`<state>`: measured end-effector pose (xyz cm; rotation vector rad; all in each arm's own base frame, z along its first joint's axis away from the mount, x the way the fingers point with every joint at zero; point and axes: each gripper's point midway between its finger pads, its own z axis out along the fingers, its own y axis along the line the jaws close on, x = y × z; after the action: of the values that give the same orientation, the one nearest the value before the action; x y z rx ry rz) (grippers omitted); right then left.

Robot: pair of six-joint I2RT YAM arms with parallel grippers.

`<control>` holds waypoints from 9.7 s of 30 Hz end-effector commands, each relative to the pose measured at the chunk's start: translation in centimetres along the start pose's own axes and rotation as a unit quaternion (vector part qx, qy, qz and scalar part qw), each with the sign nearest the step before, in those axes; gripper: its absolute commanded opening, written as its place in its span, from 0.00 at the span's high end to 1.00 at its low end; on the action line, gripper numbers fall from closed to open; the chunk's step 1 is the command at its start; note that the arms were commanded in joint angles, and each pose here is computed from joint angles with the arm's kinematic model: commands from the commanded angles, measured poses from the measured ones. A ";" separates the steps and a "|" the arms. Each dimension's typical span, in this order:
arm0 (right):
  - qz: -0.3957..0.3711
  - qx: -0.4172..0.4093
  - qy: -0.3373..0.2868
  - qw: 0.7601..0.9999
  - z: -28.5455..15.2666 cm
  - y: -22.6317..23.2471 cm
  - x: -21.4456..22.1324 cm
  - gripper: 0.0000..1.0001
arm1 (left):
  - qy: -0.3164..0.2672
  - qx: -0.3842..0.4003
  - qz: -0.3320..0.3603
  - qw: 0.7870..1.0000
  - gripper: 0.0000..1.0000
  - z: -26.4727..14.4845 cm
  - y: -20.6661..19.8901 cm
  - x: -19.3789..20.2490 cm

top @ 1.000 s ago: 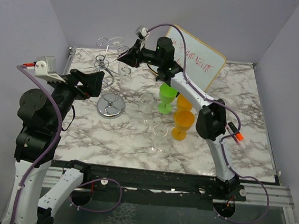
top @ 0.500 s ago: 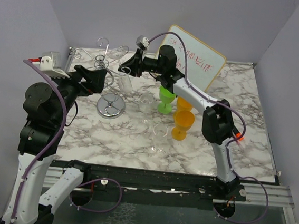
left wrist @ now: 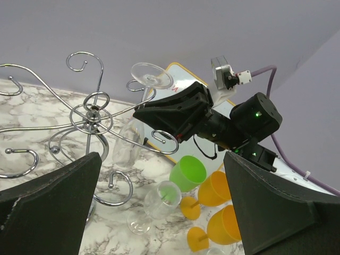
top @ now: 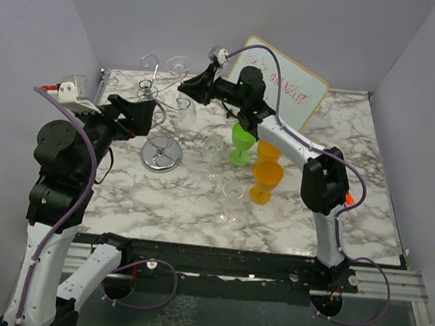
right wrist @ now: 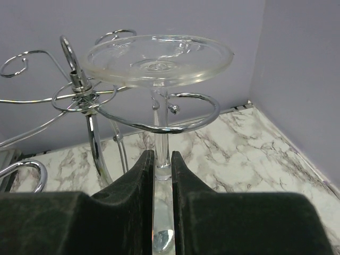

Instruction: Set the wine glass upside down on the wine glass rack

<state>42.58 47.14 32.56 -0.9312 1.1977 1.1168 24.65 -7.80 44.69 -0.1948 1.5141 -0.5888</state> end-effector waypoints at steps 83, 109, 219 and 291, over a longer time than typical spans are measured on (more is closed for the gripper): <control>0.165 0.384 0.395 0.818 -19.3 -0.4 13.7 0.64 | 0.049 0.085 0.039 0.994 0.01 -1.2 -2.1 2.6; -0.045 0.388 0.107 0.914 -18.8 3.1 -5.2 0.99 | 0.027 0.066 -0.068 0.995 0.02 -0.5 -2.3 1.7; 0.231 0.357 -0.222 0.877 -27.6 12.0 -19.1 0.21 | -0.039 0.359 0.254 0.897 1.00 9.6 -21.7 11.3; 0.337 0.281 -0.238 0.866 -23.5 12.6 -17.9 0.99 | 0.146 0.278 -0.192 0.930 0.79 6.2 -21.8 9.6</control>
<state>25.50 24.10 46.22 0.2839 1.3400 1.2954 25.55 -33.03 45.88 0.0189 1.5695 -1.3519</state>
